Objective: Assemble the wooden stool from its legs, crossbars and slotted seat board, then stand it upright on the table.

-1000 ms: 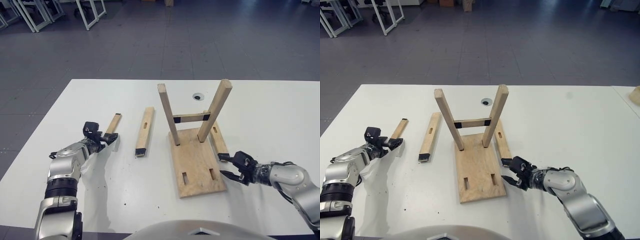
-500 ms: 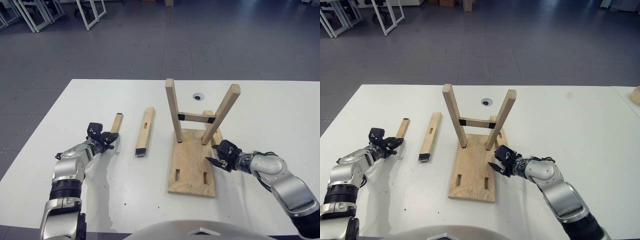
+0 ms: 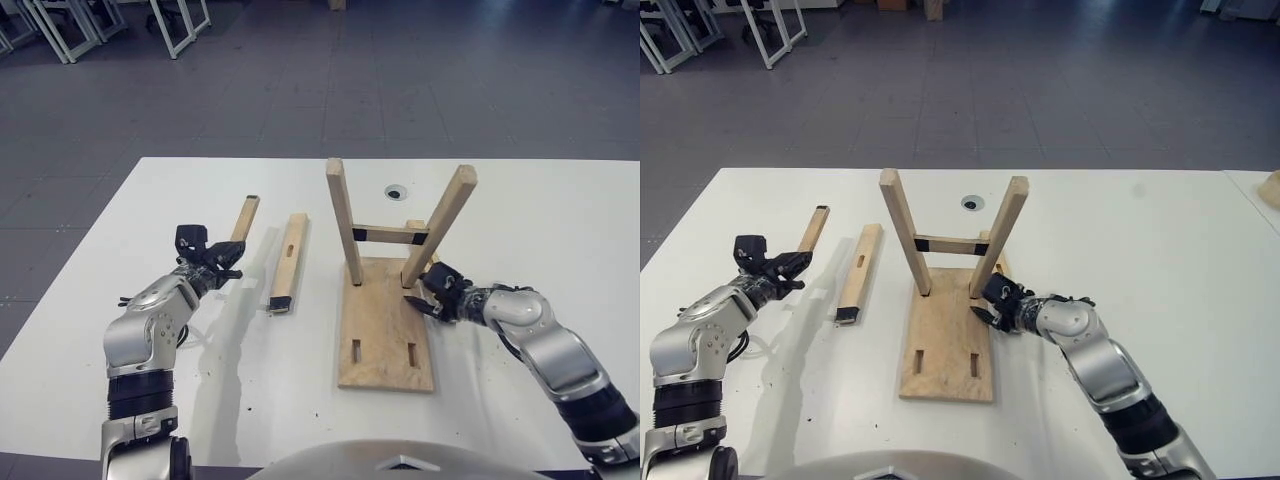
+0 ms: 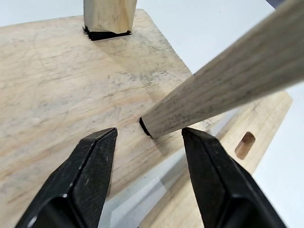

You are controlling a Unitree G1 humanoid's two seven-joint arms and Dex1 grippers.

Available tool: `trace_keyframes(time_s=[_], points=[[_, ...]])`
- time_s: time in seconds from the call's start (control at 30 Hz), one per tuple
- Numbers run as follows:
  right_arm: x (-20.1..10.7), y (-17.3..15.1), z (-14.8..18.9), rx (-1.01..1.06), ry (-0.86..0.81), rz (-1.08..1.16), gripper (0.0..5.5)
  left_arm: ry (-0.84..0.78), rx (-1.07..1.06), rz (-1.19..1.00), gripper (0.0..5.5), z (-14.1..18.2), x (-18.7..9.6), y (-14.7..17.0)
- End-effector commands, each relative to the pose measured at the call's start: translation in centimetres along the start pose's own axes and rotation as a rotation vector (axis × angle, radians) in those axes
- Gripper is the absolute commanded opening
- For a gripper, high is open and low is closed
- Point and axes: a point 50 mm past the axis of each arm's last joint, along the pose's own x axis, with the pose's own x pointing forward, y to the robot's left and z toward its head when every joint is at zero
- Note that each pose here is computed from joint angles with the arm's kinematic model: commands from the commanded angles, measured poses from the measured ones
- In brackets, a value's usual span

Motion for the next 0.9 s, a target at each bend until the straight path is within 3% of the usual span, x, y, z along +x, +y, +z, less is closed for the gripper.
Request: trace_keyframes(time_s=[0.03, 0.17, 0.33, 0.43, 0.57, 0.73, 0.9], points=[[1.0, 1.1, 1.0, -0.015, -0.037, 0.040, 2.53, -0.068, 0.024, -0.017, 1.36, 2.5, 0.0, -1.4], [1.3, 1.8, 1.5, -0.004, -0.056, 0.051, 2.53, -0.126, 0.039, -0.011, 1.36, 4.3, -0.1, -2.3], [-2.1, -2.6, 3.0, 0.003, -0.088, -0.124, 2.53, -0.331, 0.091, 0.007, 1.36, 8.8, -0.8, -3.7], [-5.6, -4.8, 6.4, 0.156, -0.229, -0.167, 2.53, -0.523, 0.114, -0.099, 1.36, 12.8, -2.1, -6.6], [-8.5, -5.6, 11.7, 0.423, -0.501, 0.027, 2.53, -0.652, 0.160, -0.291, 1.36, 15.7, -3.9, -10.4], [-8.5, -5.8, 16.1, 0.636, -0.780, 0.176, 2.53, -0.609, 0.257, -0.441, 1.36, 15.0, -4.4, -13.8], [-7.5, -5.4, 18.3, 0.738, -0.846, 0.188, 2.53, -0.513, 0.337, -0.549, 1.36, 12.5, -4.4, -16.6]])
